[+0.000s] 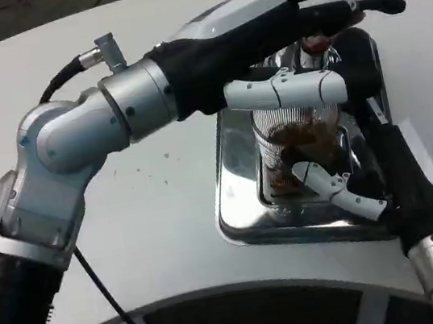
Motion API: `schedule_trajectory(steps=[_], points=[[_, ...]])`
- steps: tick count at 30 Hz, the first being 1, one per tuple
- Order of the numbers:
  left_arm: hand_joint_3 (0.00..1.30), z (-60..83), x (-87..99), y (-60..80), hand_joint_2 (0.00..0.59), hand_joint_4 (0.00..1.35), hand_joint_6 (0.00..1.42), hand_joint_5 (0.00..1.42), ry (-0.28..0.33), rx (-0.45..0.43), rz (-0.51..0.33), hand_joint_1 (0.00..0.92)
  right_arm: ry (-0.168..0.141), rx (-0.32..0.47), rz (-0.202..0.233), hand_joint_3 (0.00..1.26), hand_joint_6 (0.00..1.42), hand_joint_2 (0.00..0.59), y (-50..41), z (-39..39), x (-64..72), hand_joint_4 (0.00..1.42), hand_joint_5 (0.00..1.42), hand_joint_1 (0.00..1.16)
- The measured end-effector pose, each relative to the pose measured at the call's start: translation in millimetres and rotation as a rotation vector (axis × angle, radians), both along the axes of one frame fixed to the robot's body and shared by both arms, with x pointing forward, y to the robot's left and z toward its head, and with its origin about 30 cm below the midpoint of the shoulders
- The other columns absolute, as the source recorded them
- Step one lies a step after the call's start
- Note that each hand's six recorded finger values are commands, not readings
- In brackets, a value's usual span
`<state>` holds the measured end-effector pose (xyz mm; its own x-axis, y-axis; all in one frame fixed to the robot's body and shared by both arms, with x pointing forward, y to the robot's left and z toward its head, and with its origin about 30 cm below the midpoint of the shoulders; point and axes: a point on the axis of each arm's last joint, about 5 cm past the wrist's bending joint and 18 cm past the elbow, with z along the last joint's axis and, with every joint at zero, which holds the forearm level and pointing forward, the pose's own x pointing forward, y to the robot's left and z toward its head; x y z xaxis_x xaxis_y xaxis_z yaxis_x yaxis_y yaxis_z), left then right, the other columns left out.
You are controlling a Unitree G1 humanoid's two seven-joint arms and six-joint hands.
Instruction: Grasp the cup under the faucet to collect the drink, then remove the cup.
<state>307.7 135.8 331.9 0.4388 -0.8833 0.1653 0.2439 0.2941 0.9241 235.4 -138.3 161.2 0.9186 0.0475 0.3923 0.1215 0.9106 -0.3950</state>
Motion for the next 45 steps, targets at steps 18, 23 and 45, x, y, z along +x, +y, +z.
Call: schedule_trajectory(steps=[18,23,45], points=[[0.16,2.0,-0.5,5.5,0.124,0.05,0.06,0.07,-0.006,0.006,0.009,0.000,0.033,0.031,0.039,0.00,0.00,0.236,7.9,-3.2,7.8,0.04,0.09,0.61],[0.16,1.7,-0.1,6.5,0.124,0.05,0.06,0.07,-0.006,0.007,0.011,0.000,0.032,0.037,0.052,0.00,0.00,0.236,8.7,-5.1,9.4,0.04,0.09,0.60],[0.15,-0.9,-0.2,10.9,0.121,0.06,0.09,0.09,-0.010,-0.008,0.016,0.000,0.028,0.063,0.070,0.03,0.00,0.231,19.5,-6.7,12.4,0.12,0.15,0.61]])
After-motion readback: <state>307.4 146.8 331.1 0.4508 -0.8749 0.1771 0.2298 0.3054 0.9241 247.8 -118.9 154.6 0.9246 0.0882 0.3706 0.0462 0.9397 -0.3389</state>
